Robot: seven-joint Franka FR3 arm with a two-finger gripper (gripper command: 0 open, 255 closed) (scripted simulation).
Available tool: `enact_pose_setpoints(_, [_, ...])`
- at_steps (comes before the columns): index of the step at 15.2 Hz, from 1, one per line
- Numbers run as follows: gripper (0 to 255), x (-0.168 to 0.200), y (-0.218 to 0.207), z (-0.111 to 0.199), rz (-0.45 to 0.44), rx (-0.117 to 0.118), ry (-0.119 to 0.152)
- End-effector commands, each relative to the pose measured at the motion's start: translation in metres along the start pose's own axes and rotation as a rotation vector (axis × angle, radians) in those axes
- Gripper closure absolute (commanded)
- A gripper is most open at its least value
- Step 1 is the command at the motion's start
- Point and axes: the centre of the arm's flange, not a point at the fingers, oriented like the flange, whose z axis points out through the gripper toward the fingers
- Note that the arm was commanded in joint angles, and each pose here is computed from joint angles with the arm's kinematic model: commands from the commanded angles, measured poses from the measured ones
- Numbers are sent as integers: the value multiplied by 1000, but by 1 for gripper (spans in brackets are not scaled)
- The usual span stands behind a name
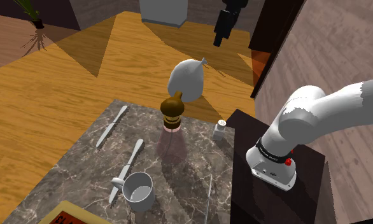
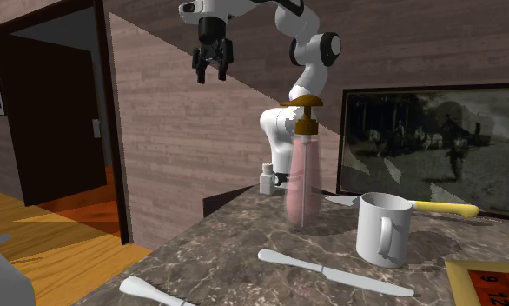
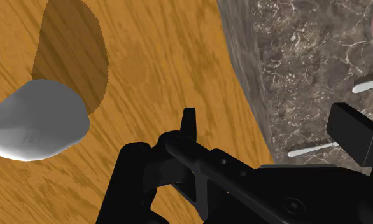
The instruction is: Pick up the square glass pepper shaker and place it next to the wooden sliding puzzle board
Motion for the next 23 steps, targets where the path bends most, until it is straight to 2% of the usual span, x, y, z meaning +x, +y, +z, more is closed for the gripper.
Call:
enact_pose_setpoints(1, [0,0,0,0,0,0,0])
enact_pose_setpoints(21, [0,-105,-123,204,15,-29,-94])
enact_pose_setpoints(23, [0,-106,-123,210,15,-29,-94])
